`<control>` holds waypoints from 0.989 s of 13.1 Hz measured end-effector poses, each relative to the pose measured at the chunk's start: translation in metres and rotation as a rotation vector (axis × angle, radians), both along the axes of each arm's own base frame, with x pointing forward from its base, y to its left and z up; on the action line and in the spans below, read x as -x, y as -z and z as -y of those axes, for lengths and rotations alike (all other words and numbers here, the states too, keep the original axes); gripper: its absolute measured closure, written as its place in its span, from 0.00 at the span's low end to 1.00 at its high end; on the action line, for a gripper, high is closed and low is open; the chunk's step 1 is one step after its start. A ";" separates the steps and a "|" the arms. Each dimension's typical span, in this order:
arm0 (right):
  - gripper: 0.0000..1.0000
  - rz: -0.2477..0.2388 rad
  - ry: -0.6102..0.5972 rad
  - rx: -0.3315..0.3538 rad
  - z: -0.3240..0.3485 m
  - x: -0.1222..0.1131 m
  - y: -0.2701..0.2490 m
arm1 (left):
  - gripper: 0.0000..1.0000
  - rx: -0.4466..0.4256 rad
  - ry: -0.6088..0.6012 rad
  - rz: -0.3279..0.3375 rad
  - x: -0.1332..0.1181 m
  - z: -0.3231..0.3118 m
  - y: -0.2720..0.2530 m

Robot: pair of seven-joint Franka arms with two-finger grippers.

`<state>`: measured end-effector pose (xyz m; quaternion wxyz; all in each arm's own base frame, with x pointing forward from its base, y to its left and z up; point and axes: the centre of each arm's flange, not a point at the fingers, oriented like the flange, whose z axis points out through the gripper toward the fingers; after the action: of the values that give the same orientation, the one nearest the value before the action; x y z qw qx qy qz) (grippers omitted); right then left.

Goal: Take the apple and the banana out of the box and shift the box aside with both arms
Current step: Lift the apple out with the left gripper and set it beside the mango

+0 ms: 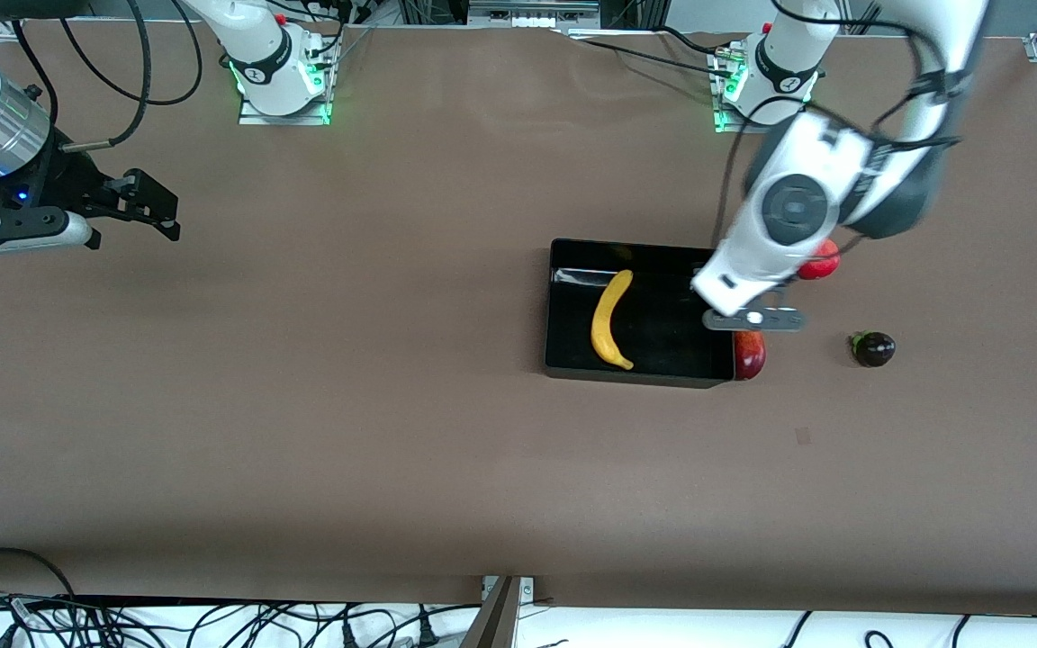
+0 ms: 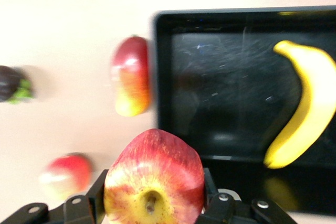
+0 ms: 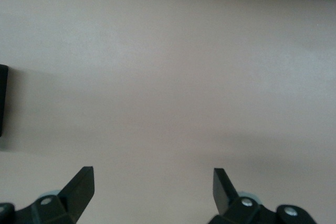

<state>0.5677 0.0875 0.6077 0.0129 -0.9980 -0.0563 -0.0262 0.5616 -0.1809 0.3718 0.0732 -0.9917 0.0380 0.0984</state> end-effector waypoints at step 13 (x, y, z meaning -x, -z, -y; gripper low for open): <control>0.00 0.001 0.000 0.000 0.000 0.000 0.000 | 0.23 0.118 0.131 0.003 0.088 -0.109 0.170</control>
<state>0.5679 0.0875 0.6078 0.0129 -0.9980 -0.0563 -0.0267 0.4738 -0.0723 0.2022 0.0208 -0.9899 0.1083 0.0894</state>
